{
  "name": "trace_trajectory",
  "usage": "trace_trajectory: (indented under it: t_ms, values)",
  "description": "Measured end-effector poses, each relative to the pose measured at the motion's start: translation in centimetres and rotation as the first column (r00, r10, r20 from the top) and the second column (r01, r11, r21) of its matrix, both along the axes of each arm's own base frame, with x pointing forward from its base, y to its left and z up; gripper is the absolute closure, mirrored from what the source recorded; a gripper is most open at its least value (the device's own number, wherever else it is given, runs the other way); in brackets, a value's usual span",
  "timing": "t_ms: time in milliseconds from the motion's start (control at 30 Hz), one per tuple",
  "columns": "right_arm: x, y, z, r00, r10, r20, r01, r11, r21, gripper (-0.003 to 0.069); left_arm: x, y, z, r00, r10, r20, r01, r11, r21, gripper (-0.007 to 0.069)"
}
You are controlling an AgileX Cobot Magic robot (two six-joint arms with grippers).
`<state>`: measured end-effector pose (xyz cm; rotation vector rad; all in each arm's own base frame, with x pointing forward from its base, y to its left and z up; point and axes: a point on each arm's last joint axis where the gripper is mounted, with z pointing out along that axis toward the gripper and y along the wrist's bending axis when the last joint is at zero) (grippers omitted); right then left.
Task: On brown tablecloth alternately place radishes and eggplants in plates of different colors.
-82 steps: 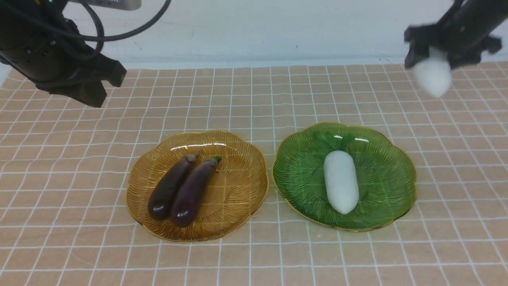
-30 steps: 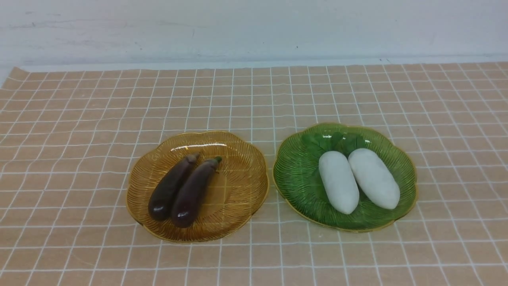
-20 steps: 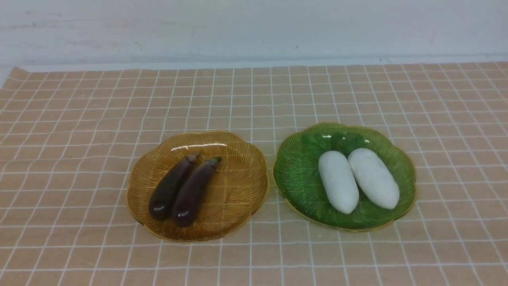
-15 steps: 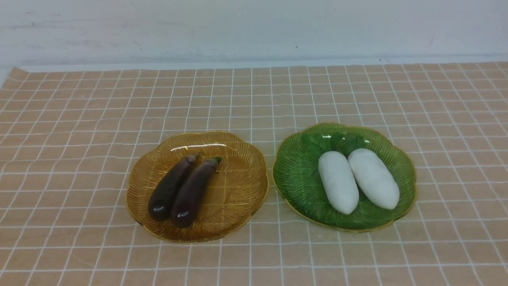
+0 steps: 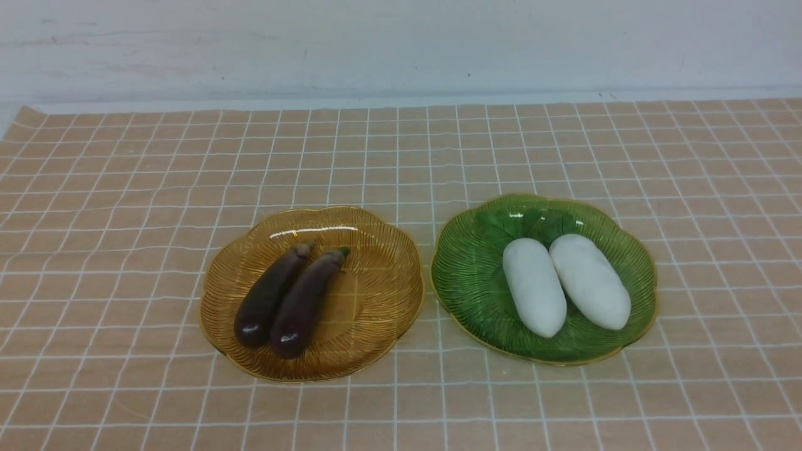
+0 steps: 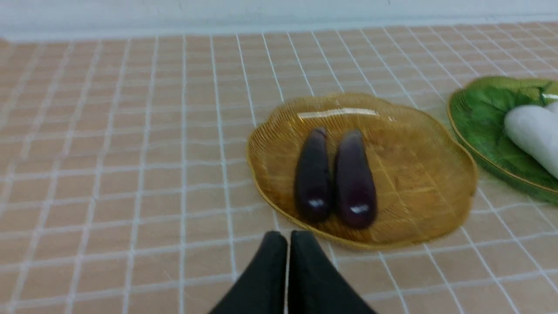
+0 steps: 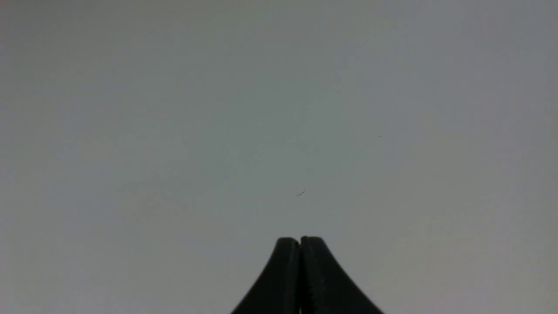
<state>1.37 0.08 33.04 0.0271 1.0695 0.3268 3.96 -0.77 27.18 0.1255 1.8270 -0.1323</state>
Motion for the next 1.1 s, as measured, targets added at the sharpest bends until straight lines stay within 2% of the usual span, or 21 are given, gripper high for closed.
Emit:
trace_trajectory:
  t_ms: [100,267,333,400,1100]
  values:
    - [0.0,0.0,0.0,1.000,0.000,0.000,0.000,1.000,0.000,0.0674,0.2,0.3,-1.4,0.998,0.029,0.048,-0.032,0.998,0.052,0.0629]
    - [0.0,0.0,0.0,1.000,0.000,0.000,0.000,1.000,0.000,0.0674,0.7,0.6,-5.0,0.993,0.091,0.081,-0.096,0.993,0.063,0.0629]
    - [0.0,0.0,0.0,1.000,0.000,0.000,0.000,1.000,0.000,0.0674,1.2,0.7,-7.9,0.990,0.129,0.048,-0.132,0.989,0.070,0.0629]
    - [0.0,0.0,0.0,1.000,0.000,0.000,0.000,1.000,0.000,0.0674,1.4,0.8,-9.2,0.988,0.152,0.028,-0.154,0.985,0.076,0.0629]
    - [0.0,0.0,0.0,1.000,0.000,0.000,0.000,1.000,-0.001,0.0674,1.3,0.8,-10.0,0.987,0.161,-0.027,-0.159,0.986,0.056,0.0629]
